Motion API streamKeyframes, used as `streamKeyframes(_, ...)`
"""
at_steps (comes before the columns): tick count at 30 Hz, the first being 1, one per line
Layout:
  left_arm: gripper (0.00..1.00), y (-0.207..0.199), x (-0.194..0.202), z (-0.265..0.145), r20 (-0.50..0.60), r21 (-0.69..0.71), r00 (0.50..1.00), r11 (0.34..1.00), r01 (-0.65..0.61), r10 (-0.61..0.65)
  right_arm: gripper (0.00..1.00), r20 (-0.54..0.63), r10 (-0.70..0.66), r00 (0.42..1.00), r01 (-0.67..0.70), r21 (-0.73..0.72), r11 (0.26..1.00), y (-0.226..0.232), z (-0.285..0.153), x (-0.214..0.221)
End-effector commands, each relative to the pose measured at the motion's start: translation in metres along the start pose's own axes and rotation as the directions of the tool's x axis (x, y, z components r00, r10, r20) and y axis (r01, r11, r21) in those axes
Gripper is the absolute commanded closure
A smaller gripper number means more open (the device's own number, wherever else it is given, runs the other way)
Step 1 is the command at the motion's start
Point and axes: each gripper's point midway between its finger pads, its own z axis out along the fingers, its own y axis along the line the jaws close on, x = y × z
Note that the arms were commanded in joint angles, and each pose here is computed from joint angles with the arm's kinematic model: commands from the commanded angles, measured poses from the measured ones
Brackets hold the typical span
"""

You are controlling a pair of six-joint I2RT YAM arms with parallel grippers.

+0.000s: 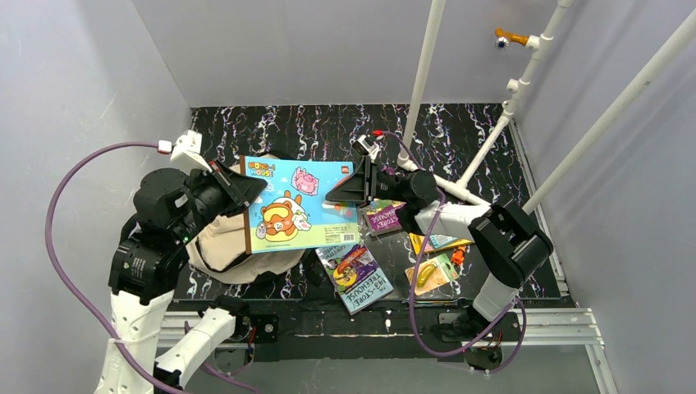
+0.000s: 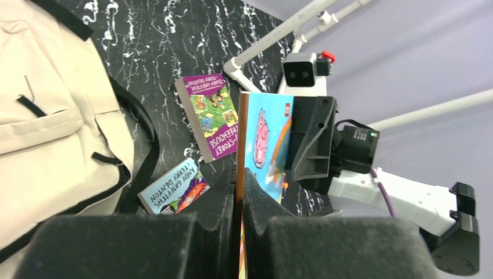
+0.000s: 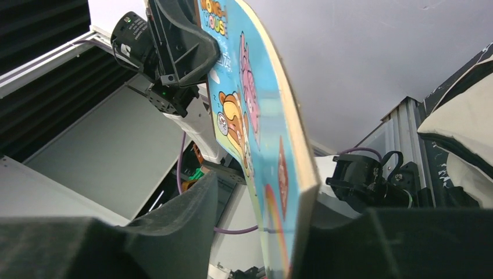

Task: Pack the student bag
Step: Pick up the book from the center of the board.

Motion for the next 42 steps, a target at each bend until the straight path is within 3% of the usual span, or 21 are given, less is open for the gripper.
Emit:
streamKeyframes(1, 1.0, 0.008, -0.002, 0.005, 0.016, -0.032, 1.0, 0.999, -0.007, 0.007, 0.59, 0.027, -0.216, 0.976, 0.217, -0.213, 0.953, 0.06, -0.005, 0.012)
streamKeyframes(7, 1.0, 0.019, 0.003, 0.006, 0.003, -0.073, 1.0, 0.997, -0.022, 0.023, 0.78, 0.032, -0.187, 0.982, 0.19, -0.195, 0.962, 0.055, -0.01, 0.015)
streamKeyframes(11, 1.0, 0.029, 0.005, 0.007, 0.005, -0.114, 0.999, 0.993, -0.04, 0.041, 0.99, 0.041, -0.155, 0.987, 0.16, -0.175, 0.972, 0.047, -0.014, 0.017)
streamKeyframes(13, 0.97, 0.042, 0.007, 0.008, -0.012, -0.167, 0.997, 0.983, -0.073, 0.072, 0.99, 0.049, -0.142, 0.989, 0.148, -0.158, 0.976, 0.042, -0.016, 0.015)
streamKeyframes(15, 0.59, 0.073, 0.012, 0.006, -0.056, -0.313, 0.992, 0.942, -0.122, 0.11, 0.99, 0.073, -0.094, 0.993, 0.101, -0.103, 0.99, 0.025, -0.024, 0.004)
streamKeyframes(17, 0.22, 0.112, 0.025, -0.001, -0.15, -0.479, 0.979, 0.856, -0.193, 0.136, 0.99, 0.125, -0.021, 0.992, 0.021, 0.001, 1.0, -0.003, -0.042, -0.013)
streamKeyframes(18, 0.08, 0.127, 0.033, -0.002, -0.212, -0.526, 0.967, 0.817, -0.236, 0.143, 0.99, 0.164, -0.01, 0.986, 0.003, 0.044, 0.999, -0.015, -0.054, -0.02)
streamKeyframes(19, 0.02, 0.141, 0.041, -0.001, -0.282, -0.562, 0.949, 0.777, -0.283, 0.142, 0.99, 0.2, -0.003, 0.98, -0.015, 0.087, 0.996, -0.025, -0.065, -0.027)
streamKeyframes(21, 0.02, 0.161, 0.065, 0.001, -0.434, -0.563, 0.892, 0.734, -0.379, 0.127, 0.99, 0.24, 0.007, 0.971, -0.055, 0.195, 0.979, -0.049, -0.083, -0.035)
streamKeyframes(23, 0.02, 0.168, 0.089, 0.015, -0.555, -0.496, 0.825, 0.753, -0.432, 0.108, 0.99, 0.22, -0.02, 0.975, -0.054, 0.322, 0.945, -0.068, -0.087, -0.037)
streamKeyframes(28, 0.16, 0.184, 0.116, 0.056, -0.692, -0.384, 0.712, 0.774, -0.503, 0.119, 0.99, 0.122, -0.175, 0.977, 0.069, 0.598, 0.798, -0.093, -0.103, -0.047)
streamKeyframes(31, 0.25, 0.185, 0.135, 0.075, -0.776, -0.278, 0.611, 0.788, -0.549, 0.153, 0.99, 0.084, -0.193, 0.978, 0.1, 0.624, 0.775, -0.09, -0.104, -0.048)
streamKeyframes(33, 0.25, 0.189, 0.143, 0.079, -0.822, -0.242, 0.54, 0.747, -0.619, 0.181, 0.99, 0.083, -0.185, 0.979, 0.098, 0.608, 0.788, -0.088, -0.103, -0.046)
streamKeyframes(36, 0.2, 0.178, 0.164, 0.082, -0.866, -0.162, 0.455, 0.745, -0.647, 0.207, 0.99, 0.094, -0.165, 0.982, 0.082, 0.576, 0.813, -0.088, -0.101, -0.042)
streamKeyframes(37, 0.2, 0.177, 0.169, 0.083, -0.873, -0.15, 0.44, 0.742, -0.653, 0.21, 0.99, 0.099, -0.162, 0.982, 0.078, 0.567, 0.82, -0.087, -0.1, -0.042)
streamKeyframes(39, 0.23, 0.191, 0.166, 0.084, -0.877, -0.209, 0.441, 0.676, -0.706, 0.189, 0.99, 0.1, -0.159, 0.982, 0.079, 0.548, 0.832, -0.086, -0.098, -0.042)
streamKeyframes(42, 0.35, 0.201, 0.164, 0.086, -0.877, -0.265, 0.454, 0.631, -0.729, 0.156, 0.99, 0.096, -0.151, 0.984, 0.076, 0.541, 0.838, -0.088, -0.098, -0.04)
